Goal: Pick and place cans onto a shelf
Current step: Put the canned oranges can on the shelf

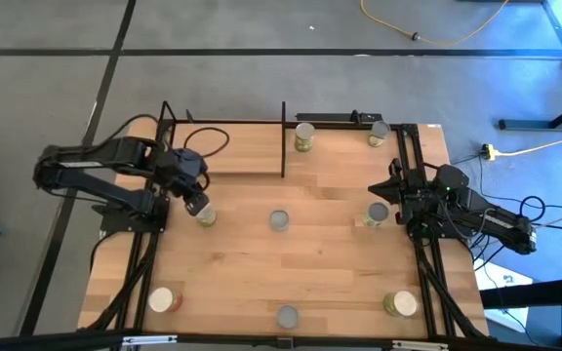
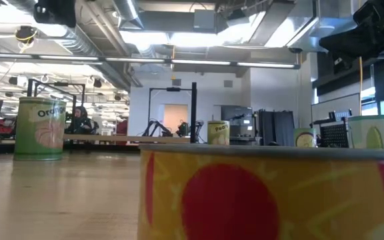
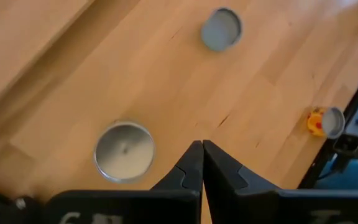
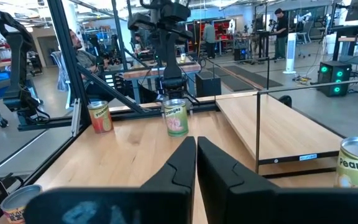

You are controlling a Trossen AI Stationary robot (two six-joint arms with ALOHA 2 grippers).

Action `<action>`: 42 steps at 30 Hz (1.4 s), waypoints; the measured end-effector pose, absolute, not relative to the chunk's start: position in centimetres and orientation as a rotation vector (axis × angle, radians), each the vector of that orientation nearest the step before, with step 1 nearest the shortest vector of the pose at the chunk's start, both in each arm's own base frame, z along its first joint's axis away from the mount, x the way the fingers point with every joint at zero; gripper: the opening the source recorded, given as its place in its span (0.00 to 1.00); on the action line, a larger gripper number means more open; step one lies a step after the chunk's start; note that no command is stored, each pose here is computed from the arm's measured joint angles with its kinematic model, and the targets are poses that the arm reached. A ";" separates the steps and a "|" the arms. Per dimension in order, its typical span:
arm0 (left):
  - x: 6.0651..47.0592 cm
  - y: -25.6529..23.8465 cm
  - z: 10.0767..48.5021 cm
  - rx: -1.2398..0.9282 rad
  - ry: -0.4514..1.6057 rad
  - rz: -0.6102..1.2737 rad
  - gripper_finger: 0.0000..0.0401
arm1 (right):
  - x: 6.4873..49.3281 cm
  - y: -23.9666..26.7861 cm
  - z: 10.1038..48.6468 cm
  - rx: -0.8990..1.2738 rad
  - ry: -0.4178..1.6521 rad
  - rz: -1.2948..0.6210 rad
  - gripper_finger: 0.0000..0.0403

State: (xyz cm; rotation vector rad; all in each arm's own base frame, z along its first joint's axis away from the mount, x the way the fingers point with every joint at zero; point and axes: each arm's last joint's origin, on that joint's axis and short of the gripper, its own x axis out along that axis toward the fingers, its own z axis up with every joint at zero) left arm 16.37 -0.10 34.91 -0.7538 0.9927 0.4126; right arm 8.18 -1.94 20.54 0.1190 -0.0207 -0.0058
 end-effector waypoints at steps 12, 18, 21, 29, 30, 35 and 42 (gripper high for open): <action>18.4 -0.3 32.7 -0.875 1.202 0.500 0.10 | 8.2 -1.9 20.5 0.115 -0.021 -0.005 0.05; 20.7 -0.3 30.9 -0.837 1.282 0.577 0.16 | 8.2 -1.9 20.5 0.119 -0.019 -0.005 0.05; 21.8 -0.2 29.8 -0.819 1.325 0.619 0.16 | 8.2 -1.9 20.5 0.120 -0.018 -0.003 0.05; 24.2 -0.1 26.9 -0.758 1.429 0.746 0.16 | 8.2 -1.9 20.5 0.122 -0.018 -0.003 0.05; 24.4 -0.1 26.5 -0.750 1.450 0.754 0.16 | 8.2 -1.9 20.5 0.122 -0.018 -0.003 0.05; 25.0 0.0 25.2 -0.716 1.527 0.793 0.17 | 8.2 -1.9 20.5 0.122 -0.017 0.016 0.05; 25.4 0.0 24.5 -0.682 1.546 0.797 0.16 | 8.2 -1.9 20.5 0.148 -0.017 0.020 0.05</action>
